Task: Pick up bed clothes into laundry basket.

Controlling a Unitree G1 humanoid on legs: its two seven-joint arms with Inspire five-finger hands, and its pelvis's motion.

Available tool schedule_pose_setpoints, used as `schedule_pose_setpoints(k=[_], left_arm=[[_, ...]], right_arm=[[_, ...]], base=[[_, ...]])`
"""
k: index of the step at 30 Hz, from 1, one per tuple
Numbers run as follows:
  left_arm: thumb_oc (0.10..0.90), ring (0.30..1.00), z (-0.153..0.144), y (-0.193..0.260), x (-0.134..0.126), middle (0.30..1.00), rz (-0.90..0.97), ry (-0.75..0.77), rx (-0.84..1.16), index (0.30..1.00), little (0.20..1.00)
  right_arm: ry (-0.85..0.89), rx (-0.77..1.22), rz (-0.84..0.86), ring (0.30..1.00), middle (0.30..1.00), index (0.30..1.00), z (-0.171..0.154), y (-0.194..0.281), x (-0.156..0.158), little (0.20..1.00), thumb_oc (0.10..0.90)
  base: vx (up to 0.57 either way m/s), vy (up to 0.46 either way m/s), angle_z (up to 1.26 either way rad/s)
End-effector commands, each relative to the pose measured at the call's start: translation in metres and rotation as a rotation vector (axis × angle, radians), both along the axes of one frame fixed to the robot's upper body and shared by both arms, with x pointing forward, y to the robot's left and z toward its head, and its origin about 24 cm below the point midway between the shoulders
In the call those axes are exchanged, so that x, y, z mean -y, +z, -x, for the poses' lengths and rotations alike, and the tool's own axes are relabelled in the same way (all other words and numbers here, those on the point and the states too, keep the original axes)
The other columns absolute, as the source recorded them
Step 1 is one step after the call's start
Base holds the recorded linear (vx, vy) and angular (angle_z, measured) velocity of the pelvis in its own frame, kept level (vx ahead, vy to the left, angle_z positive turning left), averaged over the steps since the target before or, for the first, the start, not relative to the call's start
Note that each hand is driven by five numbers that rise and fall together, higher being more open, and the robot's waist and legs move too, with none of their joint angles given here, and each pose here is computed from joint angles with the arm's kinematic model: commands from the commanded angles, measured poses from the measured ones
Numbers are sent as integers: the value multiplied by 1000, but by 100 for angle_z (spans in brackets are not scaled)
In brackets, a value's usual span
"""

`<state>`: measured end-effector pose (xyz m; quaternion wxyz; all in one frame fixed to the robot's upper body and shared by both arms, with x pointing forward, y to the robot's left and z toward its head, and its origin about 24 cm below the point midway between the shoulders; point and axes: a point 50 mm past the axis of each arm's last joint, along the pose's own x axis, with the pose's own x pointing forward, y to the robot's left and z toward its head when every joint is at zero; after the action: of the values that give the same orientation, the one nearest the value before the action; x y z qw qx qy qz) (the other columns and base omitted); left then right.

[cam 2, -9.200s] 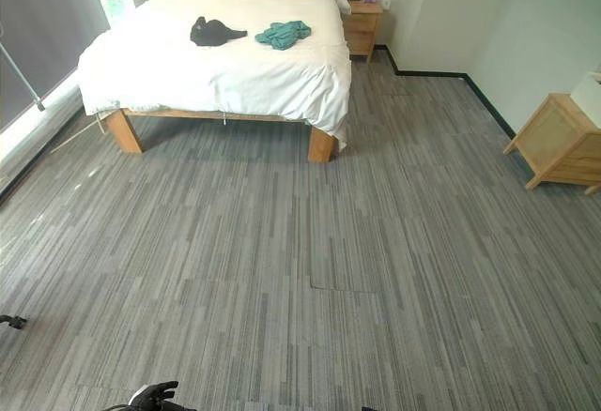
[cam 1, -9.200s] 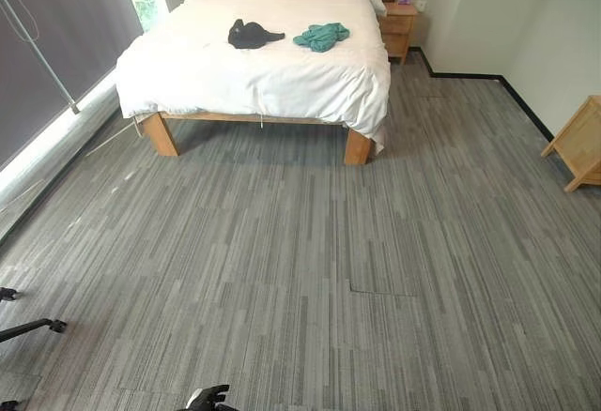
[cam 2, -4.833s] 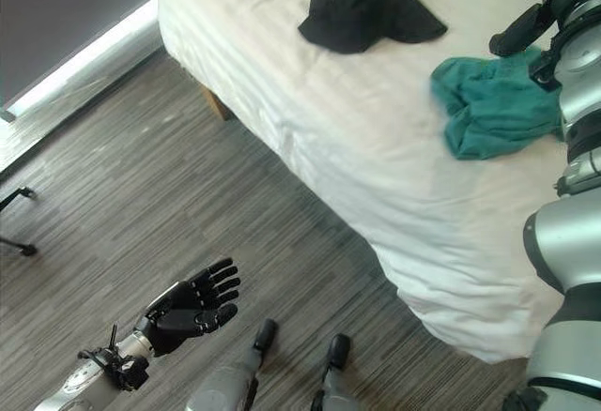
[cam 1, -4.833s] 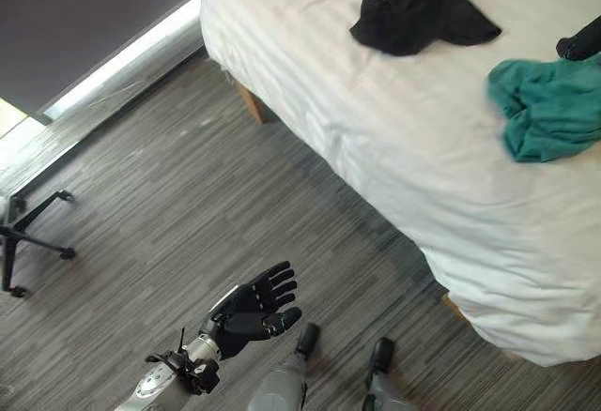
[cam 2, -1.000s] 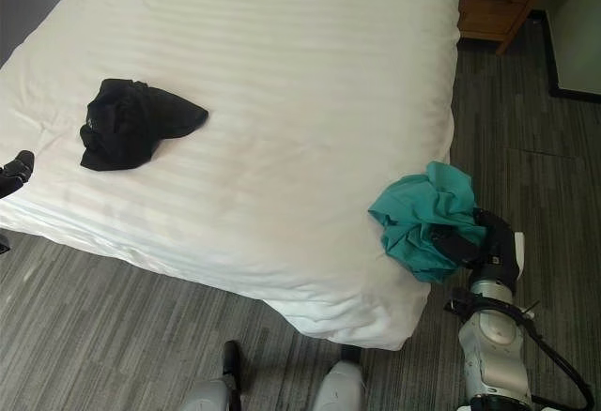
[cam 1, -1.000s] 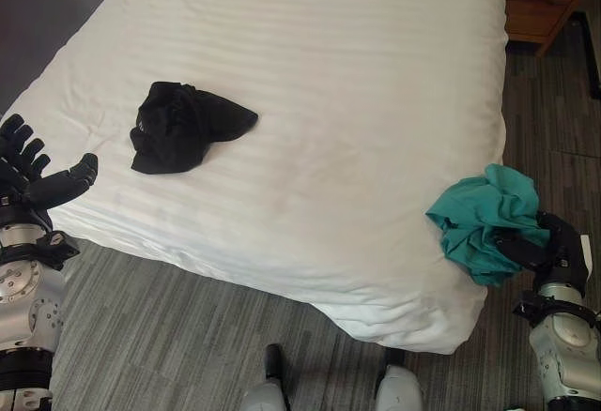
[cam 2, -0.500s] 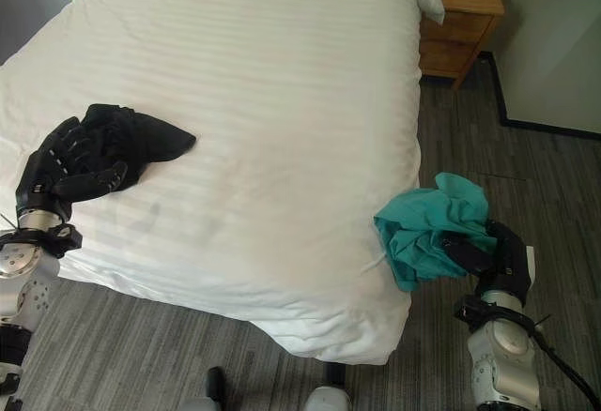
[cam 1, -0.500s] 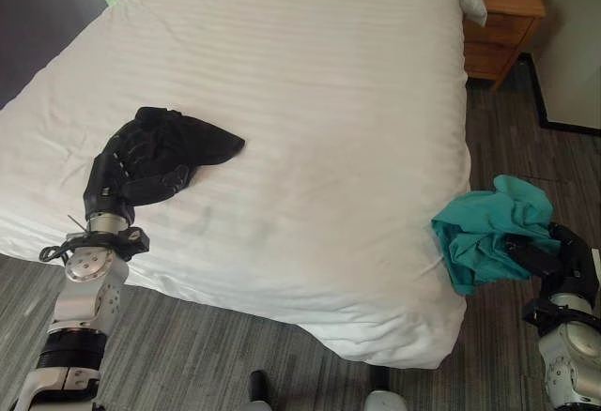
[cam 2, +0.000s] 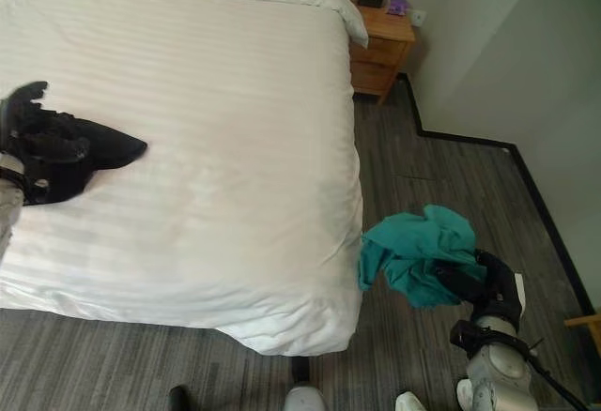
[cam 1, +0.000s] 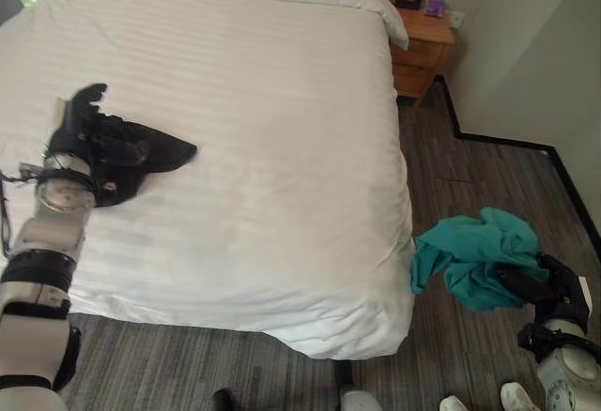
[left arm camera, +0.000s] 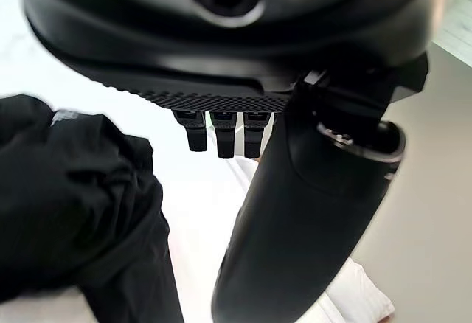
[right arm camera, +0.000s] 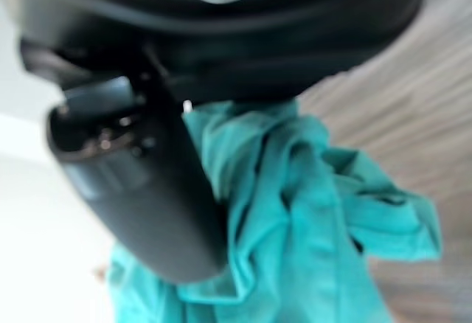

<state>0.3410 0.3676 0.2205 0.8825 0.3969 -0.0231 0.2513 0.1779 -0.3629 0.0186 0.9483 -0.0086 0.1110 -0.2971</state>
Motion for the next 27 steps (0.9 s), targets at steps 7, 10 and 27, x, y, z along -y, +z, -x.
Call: schedule_pose_setpoints(k=[7,10,27], left_arm=[[800,900,30,135,-25,900,-390,236,247,900,900],[800,900,33,140,-29,900,-448,277,209,900,900],[800,900,75,230,-25,900,-807,525,265,900,900]], right_arm=[[-17,369,133,300,300,300,-19,73,24,300,400],[-2,373,141,300,300,300,-17,74,23,300,400],[16,355,156,300,300,300,5,62,17,300,400]], base=[[-17,33,-14],[6,8,-10],[19,-15,8]])
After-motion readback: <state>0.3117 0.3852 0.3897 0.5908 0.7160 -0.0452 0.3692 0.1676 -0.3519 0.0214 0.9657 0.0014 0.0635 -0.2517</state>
